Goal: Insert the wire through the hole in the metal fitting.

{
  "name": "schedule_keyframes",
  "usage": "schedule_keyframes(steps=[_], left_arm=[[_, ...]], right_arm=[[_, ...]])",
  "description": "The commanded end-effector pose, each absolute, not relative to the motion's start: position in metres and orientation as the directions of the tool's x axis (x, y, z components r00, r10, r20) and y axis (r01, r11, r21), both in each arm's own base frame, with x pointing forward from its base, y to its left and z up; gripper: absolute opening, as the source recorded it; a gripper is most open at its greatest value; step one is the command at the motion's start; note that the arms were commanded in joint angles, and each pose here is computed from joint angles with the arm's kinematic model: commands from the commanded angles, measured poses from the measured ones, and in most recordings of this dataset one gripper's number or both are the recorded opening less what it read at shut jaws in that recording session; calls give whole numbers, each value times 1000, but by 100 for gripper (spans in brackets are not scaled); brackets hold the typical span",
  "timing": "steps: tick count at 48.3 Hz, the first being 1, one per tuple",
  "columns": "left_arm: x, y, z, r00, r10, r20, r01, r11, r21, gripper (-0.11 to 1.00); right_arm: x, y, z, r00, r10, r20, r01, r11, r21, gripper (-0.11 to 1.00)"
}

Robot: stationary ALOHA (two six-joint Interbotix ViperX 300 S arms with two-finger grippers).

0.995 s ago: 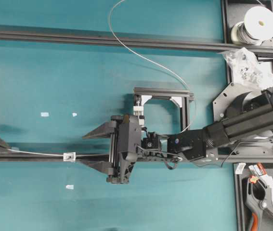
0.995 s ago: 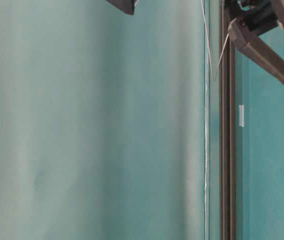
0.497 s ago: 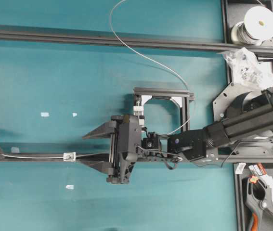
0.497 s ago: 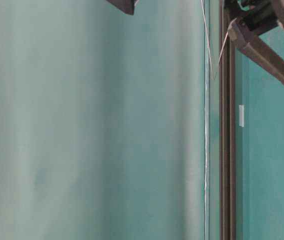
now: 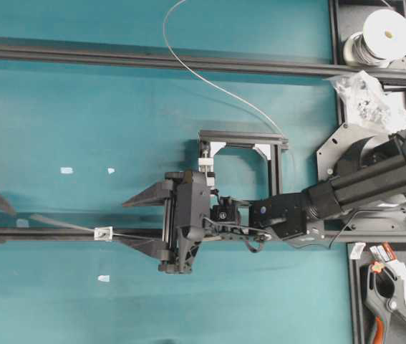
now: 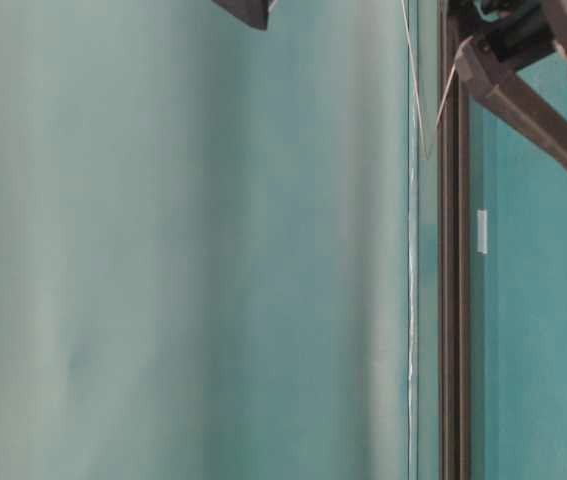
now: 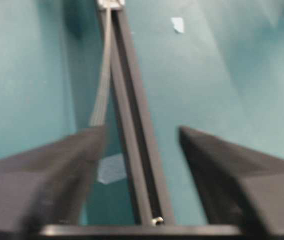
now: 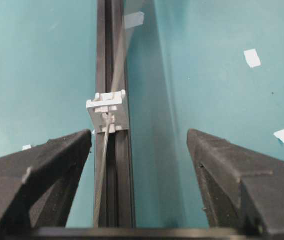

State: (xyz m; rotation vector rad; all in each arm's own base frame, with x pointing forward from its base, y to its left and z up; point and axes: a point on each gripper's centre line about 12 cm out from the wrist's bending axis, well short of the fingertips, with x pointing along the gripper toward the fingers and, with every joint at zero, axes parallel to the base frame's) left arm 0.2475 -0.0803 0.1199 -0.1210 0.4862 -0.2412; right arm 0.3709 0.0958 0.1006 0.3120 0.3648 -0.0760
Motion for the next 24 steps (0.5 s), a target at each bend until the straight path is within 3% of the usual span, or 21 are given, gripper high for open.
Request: schedule_keyframes(steps=[1,7,24], left_arm=[[248,-78,122,865,-251,-435,192,965,-176,33],[248,-77,122,865,-248,-436,190,966,-174,67],[256,-61,126,887,-193,-420,136,977,-162,66]], right_arm=[[374,97,115,946,-11,-323,114,946,302,87],[374,97,115,946,-11,-323,114,947,301,87],[359,90,132,954,-13,-298,102,953,286,87]])
